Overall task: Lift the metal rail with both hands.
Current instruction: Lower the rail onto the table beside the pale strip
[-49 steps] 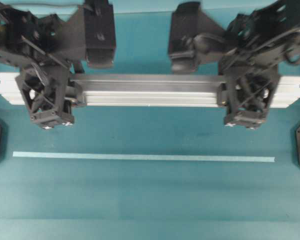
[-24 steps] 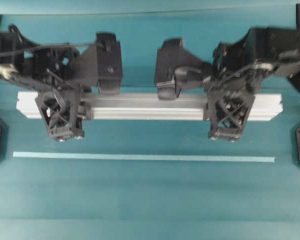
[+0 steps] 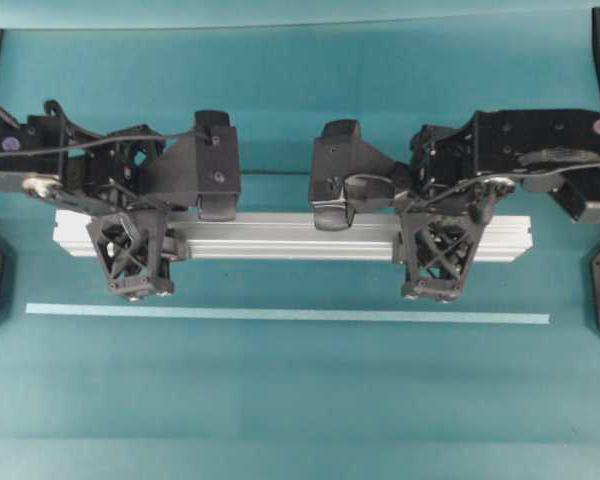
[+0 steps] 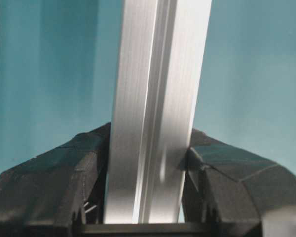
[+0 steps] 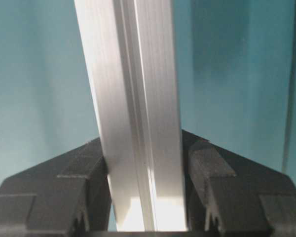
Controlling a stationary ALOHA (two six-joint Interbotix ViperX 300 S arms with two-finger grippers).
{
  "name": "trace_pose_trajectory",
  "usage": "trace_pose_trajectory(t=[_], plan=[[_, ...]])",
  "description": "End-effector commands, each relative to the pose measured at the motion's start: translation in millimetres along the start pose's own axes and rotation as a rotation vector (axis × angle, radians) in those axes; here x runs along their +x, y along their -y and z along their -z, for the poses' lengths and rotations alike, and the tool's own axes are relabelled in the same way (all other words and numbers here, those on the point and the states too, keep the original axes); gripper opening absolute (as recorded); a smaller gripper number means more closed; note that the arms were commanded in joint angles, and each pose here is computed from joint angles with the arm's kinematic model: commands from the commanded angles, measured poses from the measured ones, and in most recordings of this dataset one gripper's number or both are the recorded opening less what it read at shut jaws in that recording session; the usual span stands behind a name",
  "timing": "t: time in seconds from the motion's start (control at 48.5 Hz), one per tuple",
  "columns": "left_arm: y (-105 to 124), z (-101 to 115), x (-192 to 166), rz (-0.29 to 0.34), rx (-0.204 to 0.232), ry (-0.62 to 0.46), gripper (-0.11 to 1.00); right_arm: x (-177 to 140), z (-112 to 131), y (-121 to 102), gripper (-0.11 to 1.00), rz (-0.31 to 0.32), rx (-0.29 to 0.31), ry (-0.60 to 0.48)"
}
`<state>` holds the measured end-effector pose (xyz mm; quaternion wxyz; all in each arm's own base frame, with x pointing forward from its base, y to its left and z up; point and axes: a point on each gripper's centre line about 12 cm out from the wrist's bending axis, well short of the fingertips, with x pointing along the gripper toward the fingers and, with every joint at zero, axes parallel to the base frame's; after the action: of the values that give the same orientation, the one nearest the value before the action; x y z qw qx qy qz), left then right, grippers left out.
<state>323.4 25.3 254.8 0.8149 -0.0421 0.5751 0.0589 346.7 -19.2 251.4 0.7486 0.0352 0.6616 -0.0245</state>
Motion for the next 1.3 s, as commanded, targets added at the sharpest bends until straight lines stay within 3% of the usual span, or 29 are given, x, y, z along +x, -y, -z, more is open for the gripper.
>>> trace_pose_trajectory(t=[0.0,0.618,0.927,1.277], plan=[[-3,3,3,-0.006,-0.030,0.003,0.37,11,2,-4,0.46,-0.002,-0.010,-0.016],[1,22,64,0.001,-0.054,-0.011,0.37,72,17,-7,0.46,-0.003,-0.017,-0.007],[12,30,91,0.012,-0.035,-0.024,0.37,96,22,-9,0.46,-0.006,-0.023,-0.010],[14,37,113,0.015,-0.060,-0.029,0.37,121,25,-17,0.46,-0.011,-0.044,-0.004]])
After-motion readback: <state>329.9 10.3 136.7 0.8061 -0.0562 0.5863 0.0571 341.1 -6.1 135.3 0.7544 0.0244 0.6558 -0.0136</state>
